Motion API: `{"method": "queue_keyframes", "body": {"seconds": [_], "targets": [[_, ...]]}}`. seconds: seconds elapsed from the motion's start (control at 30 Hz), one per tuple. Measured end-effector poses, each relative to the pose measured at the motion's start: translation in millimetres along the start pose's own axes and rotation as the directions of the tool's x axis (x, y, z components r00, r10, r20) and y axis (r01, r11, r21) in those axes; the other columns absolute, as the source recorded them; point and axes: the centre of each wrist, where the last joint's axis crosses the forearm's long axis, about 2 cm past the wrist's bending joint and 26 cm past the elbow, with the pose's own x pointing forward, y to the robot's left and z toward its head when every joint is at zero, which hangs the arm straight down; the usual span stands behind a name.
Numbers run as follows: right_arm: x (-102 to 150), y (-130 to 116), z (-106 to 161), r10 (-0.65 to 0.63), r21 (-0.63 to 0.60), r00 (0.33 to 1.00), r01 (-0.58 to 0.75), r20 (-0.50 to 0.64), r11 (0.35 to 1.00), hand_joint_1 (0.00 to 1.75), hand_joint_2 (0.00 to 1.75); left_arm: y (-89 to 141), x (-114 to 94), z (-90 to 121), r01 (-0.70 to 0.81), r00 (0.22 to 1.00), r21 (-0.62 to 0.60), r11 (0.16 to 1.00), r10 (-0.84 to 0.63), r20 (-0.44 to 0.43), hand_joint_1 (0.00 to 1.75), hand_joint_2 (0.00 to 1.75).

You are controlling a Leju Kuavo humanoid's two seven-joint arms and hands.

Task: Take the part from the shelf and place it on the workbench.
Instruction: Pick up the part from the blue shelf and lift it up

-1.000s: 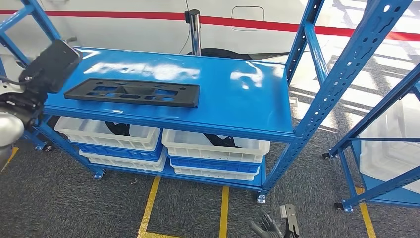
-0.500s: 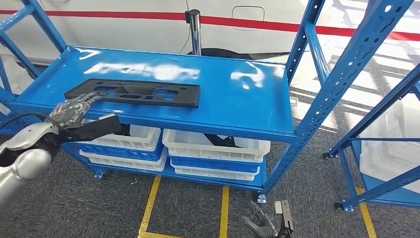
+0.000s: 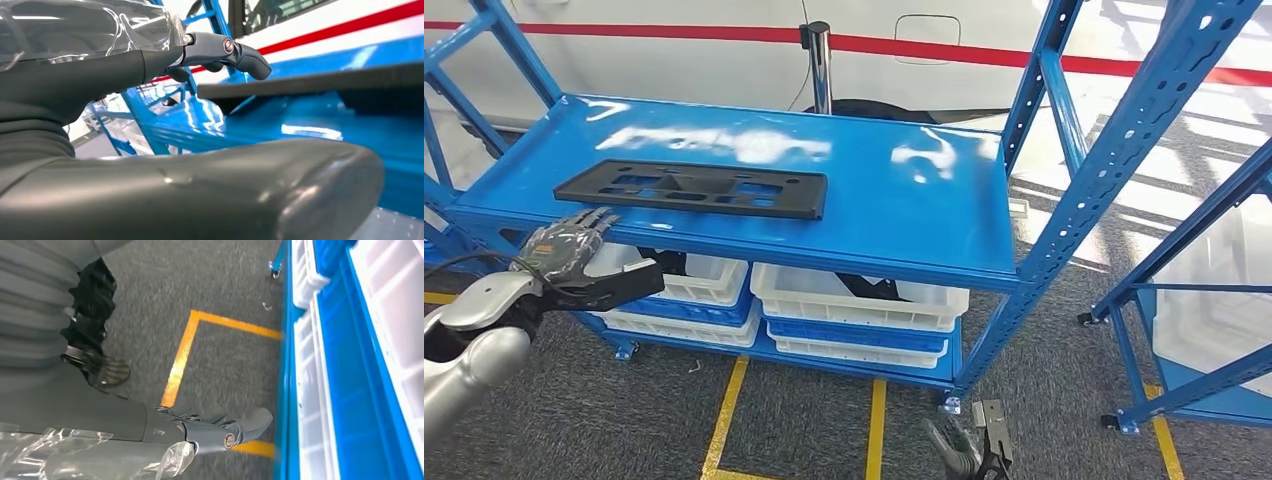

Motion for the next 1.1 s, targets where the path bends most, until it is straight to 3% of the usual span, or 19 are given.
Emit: {"method": "queue_keyframes", "body": {"seconds": [0.47, 1.1], "targets": [[0.0, 2.1, -0.9, 0.060, -0.071, 0.998, -0.062, -0.025, 0.996, 0.00, 0.00, -4.1, -5.2, 2.4, -0.036, 0.999, 0.004, 0.999, 0.036, 0.007, 0.00, 0.00], [1.1, 5.2, -2.5, 0.086, -0.075, 0.995, -0.089, -0.045, 0.993, 0.00, 0.00, -2.0, -0.3, 3.3, -0.035, 0.999, 0.035, 0.999, 0.034, 0.027, 0.00, 0.00]]}}
